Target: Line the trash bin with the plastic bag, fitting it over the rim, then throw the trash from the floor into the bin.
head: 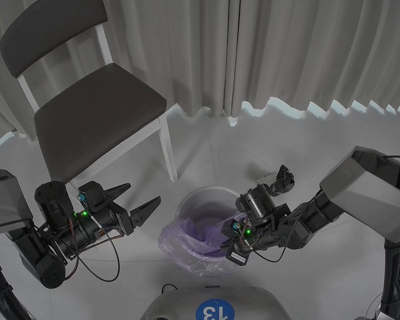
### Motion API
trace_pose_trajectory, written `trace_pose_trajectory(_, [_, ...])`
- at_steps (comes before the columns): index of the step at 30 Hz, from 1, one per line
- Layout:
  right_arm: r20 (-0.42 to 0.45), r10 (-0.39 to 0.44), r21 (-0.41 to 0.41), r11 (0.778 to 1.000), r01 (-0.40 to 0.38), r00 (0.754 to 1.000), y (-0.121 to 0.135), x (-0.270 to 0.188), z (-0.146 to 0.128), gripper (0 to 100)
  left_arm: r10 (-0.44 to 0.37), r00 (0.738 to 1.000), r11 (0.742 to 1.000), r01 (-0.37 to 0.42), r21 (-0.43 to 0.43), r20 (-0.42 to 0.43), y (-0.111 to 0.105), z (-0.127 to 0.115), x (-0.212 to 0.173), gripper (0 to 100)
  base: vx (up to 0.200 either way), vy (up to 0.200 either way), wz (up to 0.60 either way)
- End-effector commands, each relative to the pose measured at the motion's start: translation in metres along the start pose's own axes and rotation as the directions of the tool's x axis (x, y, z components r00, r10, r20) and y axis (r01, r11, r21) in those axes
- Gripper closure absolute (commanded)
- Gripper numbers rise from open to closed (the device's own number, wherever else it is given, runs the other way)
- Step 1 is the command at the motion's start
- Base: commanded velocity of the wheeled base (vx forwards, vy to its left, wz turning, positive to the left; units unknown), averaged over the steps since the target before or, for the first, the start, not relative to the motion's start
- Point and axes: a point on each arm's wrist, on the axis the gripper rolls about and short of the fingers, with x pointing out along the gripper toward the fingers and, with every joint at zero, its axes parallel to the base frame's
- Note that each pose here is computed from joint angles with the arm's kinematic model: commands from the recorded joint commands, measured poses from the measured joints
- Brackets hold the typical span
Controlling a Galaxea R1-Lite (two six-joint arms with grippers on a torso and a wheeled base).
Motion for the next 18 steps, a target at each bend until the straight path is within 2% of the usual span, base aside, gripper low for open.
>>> trace_pose_trajectory(1, [0.013, -0.016, 0.007, 1.0, 0.016, 1.0, -0.006, -0.004, 0.002, 100, -0.015, 0.999, 1.0, 0.015, 0.008, 0.034, -0.006, 0.007, -0.005, 0, 0.0, 0.0, 0.0])
trace_pose_trajectory(5, [0.038, -0.041, 0.015, 0.999, 0.04, 0.998, -0.012, -0.011, 0.008, 100, -0.022, 0.998, 1.0, 0.022, 0.004, 0.054, -0.007, 0.012, -0.006, 0, 0.0, 0.0, 0.0])
trace_pose_trajectory(12, [0.091, -0.09, 0.079, 0.993, 0.083, 0.992, -0.024, -0.032, 0.02, 100, -0.07, 0.991, 0.995, 0.077, -0.06, 0.11, -0.009, 0.028, -0.007, 0, 0.0, 0.0, 0.0])
trace_pose_trajectory(18, [0.106, -0.107, 0.081, 0.992, 0.099, 0.989, -0.028, -0.04, 0.022, 100, -0.066, 0.992, 0.996, 0.072, -0.06, 0.105, -0.008, 0.026, -0.006, 0, 0.2, 0.0, 0.0])
